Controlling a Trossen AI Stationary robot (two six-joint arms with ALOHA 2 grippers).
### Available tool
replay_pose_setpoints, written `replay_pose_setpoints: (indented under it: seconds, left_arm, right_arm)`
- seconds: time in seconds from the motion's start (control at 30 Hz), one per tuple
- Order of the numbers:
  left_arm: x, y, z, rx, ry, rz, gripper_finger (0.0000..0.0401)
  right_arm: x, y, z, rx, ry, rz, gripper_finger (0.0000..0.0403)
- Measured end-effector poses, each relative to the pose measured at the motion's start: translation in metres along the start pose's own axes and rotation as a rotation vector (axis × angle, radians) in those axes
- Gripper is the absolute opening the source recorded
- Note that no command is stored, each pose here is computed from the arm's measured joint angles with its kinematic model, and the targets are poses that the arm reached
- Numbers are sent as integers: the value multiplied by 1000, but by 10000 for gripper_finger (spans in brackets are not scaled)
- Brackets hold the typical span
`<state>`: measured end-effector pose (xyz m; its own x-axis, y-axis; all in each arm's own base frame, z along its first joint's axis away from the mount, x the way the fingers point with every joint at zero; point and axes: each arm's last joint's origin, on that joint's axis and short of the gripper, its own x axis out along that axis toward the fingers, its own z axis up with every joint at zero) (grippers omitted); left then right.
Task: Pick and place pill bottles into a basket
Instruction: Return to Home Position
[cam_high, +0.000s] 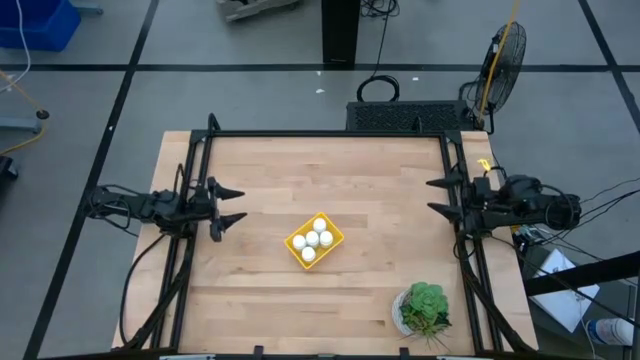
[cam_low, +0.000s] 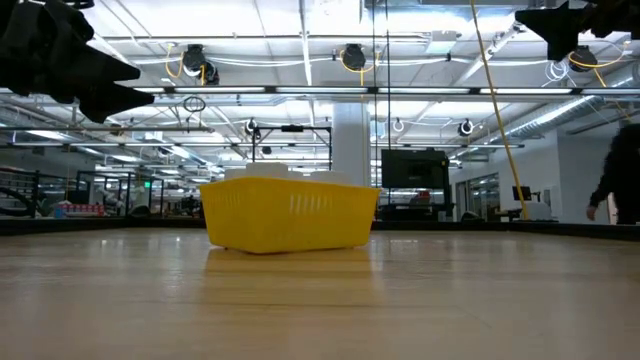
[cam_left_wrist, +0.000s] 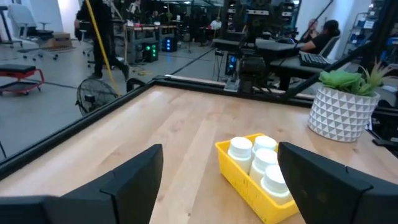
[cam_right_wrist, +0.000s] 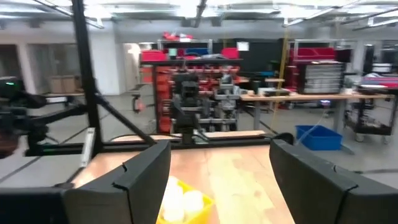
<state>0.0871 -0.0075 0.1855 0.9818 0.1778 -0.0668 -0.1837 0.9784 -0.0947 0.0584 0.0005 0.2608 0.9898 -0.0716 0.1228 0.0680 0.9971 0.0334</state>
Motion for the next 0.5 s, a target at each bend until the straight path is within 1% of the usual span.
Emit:
replay_pose_setpoints:
  seconds: [0.23,0.27,0.4,0.5]
  left_arm:
    - [0,1,-1,-24,11,15,314]
    - [0,1,-1,-27,13,15,315]
    - [0,1,-2,-26,21,16,321]
    - [0,1,-2,-20,21,15,323]
  right_arm:
    - [0,4,0,13,-6,134,265]
    - [1,4,-1,16,-11,139,265]
    - [10,5,-21,19,1,133,265]
    - [17,6,-39,24,-46,133,265]
